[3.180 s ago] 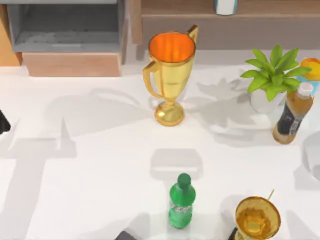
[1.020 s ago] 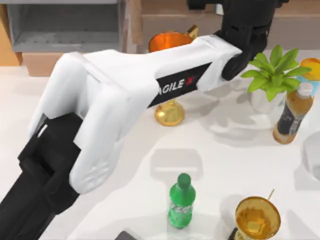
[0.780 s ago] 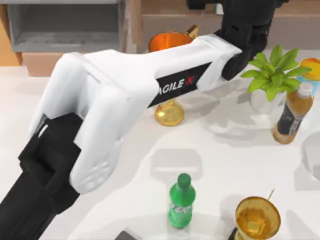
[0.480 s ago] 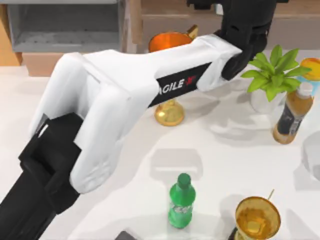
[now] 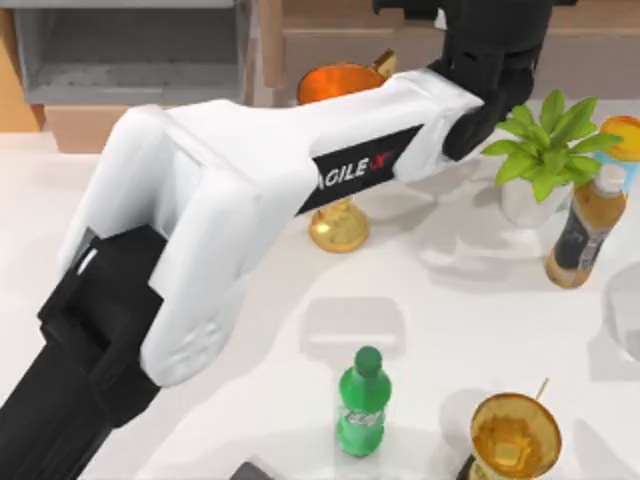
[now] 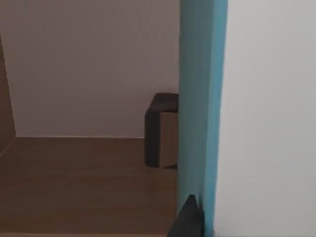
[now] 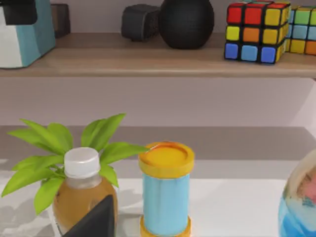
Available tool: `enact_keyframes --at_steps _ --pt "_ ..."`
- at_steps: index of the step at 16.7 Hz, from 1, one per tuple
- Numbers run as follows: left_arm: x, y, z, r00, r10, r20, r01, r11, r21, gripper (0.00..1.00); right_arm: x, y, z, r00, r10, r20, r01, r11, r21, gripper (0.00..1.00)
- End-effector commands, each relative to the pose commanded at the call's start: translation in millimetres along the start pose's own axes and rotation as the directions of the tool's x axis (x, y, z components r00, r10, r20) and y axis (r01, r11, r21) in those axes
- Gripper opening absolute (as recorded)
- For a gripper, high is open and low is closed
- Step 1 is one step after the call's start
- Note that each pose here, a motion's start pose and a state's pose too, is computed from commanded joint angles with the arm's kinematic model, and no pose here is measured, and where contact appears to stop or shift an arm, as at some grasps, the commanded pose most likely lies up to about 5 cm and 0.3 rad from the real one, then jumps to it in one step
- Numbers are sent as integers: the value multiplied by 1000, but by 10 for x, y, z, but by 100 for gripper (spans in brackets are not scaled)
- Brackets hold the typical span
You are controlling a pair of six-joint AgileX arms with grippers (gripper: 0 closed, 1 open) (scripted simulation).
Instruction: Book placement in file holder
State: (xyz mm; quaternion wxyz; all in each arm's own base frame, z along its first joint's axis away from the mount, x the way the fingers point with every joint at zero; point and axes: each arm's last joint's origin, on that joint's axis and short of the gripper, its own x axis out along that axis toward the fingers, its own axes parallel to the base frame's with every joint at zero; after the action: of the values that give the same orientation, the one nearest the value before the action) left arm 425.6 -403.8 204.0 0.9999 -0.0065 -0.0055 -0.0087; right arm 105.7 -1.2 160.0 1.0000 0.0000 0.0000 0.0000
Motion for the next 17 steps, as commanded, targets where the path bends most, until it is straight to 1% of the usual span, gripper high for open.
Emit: enact_keyframes --at_steps 1,8,10,14,17 --pt "0 0 0 1000 0 0 0 1000 0 0 0 0 0 1000 0 0 0 1000 0 100" --pt "0 0 0 1000 0 0 0 1000 0 0 0 0 0 1000 0 0 0 1000 0 100" --pt "-18 -19 20 1000 -4 1 4 1000 0 0 0 0 0 1000 0 0 0 1000 0 100" --pt "-16 -20 151 1000 -4 1 4 1000 1 0 0 0 0 1000 0 0 0 1000 0 100" --pt "-13 -22 123 1000 -3 -3 3 1000 5 0 0 0 0 1000 0 0 0 1000 0 100"
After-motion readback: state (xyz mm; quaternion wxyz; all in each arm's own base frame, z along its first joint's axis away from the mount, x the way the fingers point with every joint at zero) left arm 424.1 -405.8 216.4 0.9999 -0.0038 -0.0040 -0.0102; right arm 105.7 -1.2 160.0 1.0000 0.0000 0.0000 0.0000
